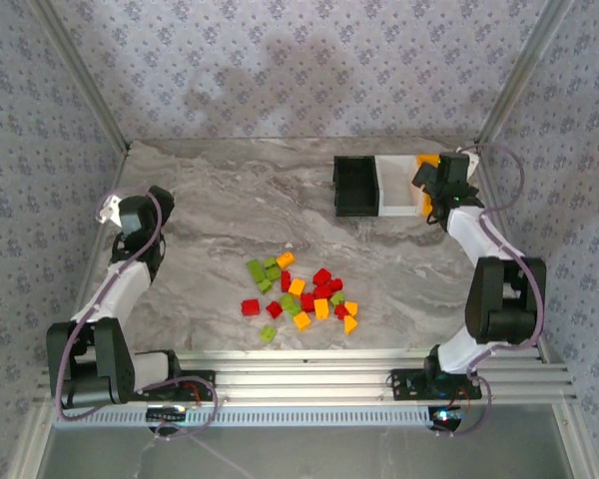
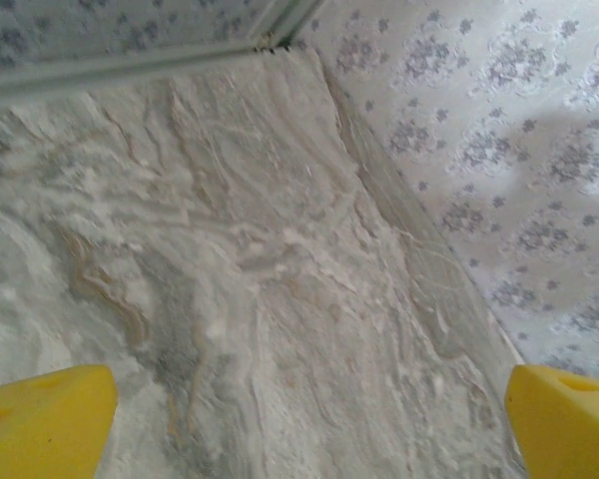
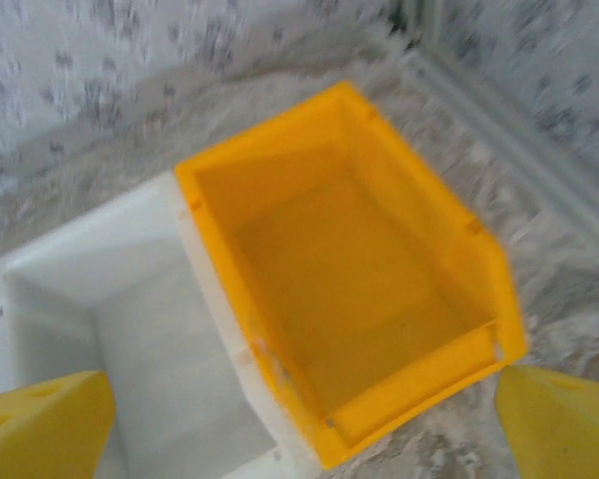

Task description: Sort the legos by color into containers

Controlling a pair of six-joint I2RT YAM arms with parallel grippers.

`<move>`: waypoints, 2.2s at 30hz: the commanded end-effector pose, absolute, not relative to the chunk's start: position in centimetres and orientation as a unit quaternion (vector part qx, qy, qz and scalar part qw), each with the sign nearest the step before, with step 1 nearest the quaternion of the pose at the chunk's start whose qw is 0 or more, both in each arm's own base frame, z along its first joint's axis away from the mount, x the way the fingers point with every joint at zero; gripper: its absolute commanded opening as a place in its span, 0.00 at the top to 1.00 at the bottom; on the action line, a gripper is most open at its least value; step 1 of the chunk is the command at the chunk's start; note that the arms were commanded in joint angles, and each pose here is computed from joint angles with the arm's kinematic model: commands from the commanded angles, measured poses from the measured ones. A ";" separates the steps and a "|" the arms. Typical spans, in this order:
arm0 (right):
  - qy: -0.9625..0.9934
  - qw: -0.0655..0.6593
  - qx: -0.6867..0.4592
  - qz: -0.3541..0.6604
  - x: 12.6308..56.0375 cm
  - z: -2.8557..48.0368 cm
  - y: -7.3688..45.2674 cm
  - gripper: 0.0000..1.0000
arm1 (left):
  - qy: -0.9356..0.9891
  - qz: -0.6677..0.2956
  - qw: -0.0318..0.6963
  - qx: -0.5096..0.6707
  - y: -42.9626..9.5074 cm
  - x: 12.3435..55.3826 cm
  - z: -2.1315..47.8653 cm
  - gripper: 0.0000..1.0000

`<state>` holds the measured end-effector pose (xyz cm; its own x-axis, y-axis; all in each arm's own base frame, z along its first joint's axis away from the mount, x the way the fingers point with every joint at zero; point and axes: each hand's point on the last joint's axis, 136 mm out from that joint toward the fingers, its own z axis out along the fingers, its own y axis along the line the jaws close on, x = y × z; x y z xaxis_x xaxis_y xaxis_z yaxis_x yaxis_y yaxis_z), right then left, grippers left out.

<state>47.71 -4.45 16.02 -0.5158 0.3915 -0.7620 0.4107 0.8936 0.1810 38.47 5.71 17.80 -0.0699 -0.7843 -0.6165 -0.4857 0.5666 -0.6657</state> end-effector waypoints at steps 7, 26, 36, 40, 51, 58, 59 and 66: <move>0.933 0.293 0.210 0.004 50.7 10.2 -3.3 0.07 | 0.767 -0.237 0.456 -0.384 0.2 37.6 18.5 0.00; 0.949 0.242 0.198 0.026 51.5 6.5 -0.2 0.67 | 0.816 -0.272 0.414 -0.300 -6.8 35.2 16.0 0.01; 0.956 0.267 0.098 0.075 49.4 8.3 9.3 1.00 | 0.830 -0.276 0.402 -0.269 -8.7 33.2 16.2 0.01; 0.958 0.269 0.040 0.095 47.6 8.5 15.0 1.00 | 0.832 -0.270 0.405 -0.266 -8.5 32.1 16.6 0.01; 0.963 0.244 -0.045 0.105 43.6 7.5 24.5 1.00 | 0.829 -0.274 0.412 -0.259 -8.2 30.0 17.7 0.00; 0.964 0.246 -0.045 0.096 41.9 6.9 27.1 1.00 | 0.832 -0.271 0.408 -0.260 -8.0 29.5 17.2 0.00; 0.964 0.245 -0.042 0.093 41.8 6.8 27.2 1.00 | 0.833 -0.270 0.408 -0.259 -8.0 29.5 17.2 0.00; 0.968 0.240 -0.008 0.069 40.9 6.3 27.0 1.00 | 0.836 -0.265 0.404 -0.259 -8.0 29.2 16.8 0.00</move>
